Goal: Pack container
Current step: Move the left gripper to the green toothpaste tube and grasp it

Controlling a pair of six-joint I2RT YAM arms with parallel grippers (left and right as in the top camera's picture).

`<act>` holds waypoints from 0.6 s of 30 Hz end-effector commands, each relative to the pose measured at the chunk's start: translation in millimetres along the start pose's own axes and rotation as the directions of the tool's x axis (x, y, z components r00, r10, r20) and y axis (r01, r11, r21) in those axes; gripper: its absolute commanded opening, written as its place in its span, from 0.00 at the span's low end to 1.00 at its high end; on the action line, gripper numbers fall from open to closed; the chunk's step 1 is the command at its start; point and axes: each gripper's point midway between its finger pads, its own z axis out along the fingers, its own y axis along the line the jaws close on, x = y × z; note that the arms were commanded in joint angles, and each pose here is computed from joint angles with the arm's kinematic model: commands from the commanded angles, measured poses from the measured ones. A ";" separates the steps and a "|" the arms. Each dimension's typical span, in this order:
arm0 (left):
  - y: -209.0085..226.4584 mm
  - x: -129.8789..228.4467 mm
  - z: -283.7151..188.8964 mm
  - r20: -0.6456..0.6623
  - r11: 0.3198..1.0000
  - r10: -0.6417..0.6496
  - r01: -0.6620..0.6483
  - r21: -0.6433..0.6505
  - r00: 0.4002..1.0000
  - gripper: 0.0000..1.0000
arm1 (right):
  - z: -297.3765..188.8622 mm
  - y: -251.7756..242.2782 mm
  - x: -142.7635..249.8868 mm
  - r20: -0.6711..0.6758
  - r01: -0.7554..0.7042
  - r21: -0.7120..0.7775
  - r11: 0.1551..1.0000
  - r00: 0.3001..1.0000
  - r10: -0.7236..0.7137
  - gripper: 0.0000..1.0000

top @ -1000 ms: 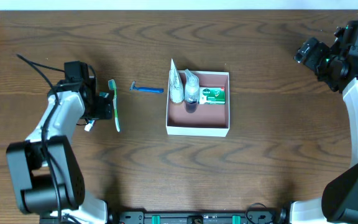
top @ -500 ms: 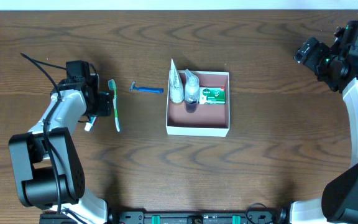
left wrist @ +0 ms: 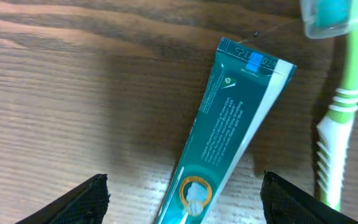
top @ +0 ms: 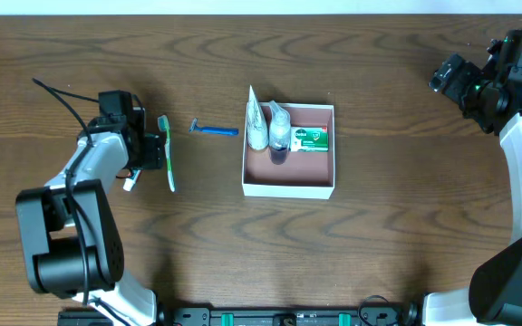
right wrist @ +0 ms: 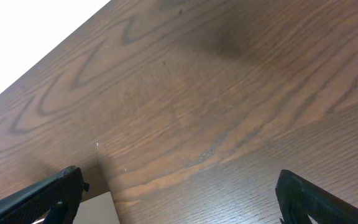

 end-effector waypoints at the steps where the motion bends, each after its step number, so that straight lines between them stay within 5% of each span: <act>1: -0.8 10.7 11.5 -0.040 1.000 0.013 -0.013 0.005 0.999 0.79 | -8.7 1.5 -9.2 0.032 0.011 -0.004 1.000 0.999 -0.011 0.99; 3: -1.0 11.5 13.1 -0.044 1.000 0.013 -0.013 0.006 0.999 0.70 | -8.7 1.4 -9.2 0.033 0.011 -0.004 1.000 0.999 -0.011 0.99; 7: -1.3 11.9 13.4 -0.046 1.000 0.012 -0.011 0.007 0.999 0.33 | -8.7 1.5 -9.2 0.032 0.011 -0.004 1.000 0.999 -0.011 0.99; 12: -7.5 11.5 13.2 -0.045 0.998 -0.047 0.049 0.041 0.998 0.21 | -8.6 1.7 -9.1 0.032 0.011 -0.004 1.000 0.999 -0.011 0.99; 18: -11.1 9.4 10.2 -0.040 0.991 -0.117 0.120 0.062 0.992 0.20 | -8.6 1.7 -9.1 0.032 0.012 -0.004 1.000 0.999 -0.012 0.99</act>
